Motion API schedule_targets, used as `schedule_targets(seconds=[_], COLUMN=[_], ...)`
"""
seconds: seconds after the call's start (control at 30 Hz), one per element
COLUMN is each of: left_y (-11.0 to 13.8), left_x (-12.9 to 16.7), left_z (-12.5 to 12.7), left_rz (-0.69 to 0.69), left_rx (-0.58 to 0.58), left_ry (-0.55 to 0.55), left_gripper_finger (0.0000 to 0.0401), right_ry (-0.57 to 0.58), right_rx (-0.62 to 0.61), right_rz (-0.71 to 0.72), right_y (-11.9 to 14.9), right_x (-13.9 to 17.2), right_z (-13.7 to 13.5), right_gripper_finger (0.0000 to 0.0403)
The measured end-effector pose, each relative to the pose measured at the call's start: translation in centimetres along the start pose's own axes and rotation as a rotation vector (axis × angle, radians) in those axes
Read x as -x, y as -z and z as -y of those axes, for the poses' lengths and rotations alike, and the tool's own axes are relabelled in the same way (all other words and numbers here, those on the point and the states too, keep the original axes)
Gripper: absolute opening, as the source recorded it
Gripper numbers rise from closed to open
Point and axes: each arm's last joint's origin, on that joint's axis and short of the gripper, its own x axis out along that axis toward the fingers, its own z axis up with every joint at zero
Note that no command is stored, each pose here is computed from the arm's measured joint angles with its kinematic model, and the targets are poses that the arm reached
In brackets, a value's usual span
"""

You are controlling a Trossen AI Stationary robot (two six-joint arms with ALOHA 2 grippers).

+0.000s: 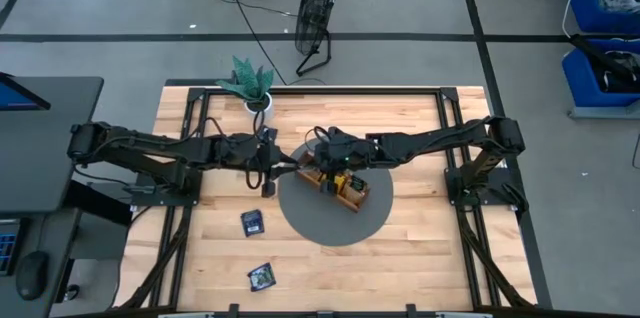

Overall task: Pick & Place Tea
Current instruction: Put the dark blue tea bag into the left section of the wooden organizer

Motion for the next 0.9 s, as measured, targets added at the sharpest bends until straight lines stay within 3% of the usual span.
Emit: schedule_targets(seconds=[0.23, 0.5, 0.77, 0.9], left_y=[0.1, -0.7, 3.4, 4.7], left_x=[0.0, 0.1, 1.2, 2.3], left_z=[-0.1, 0.1, 0.1, 0.1], left_rz=[-0.013, 0.121, 0.277, 0.283], left_rx=[0.002, -0.003, 0.019, 0.027], left_ry=[-0.025, -0.032, -0.038, -0.052], left_gripper_finger=[0.0136, 0.0138, 0.0134, 0.0133], right_ry=[0.083, 0.14, 0.146, 0.211], right_rx=[-0.052, -0.072, -0.092, -0.109], right_rz=[-0.044, -0.013, 0.046, 0.087], right_y=[1.7, 2.4, 3.2, 3.1], right_x=[-0.5, -0.8, -0.9, -0.5], right_z=[0.2, 0.2, 0.1, 0.4], right_gripper_finger=[0.0001, 0.0, 0.0, 0.0])
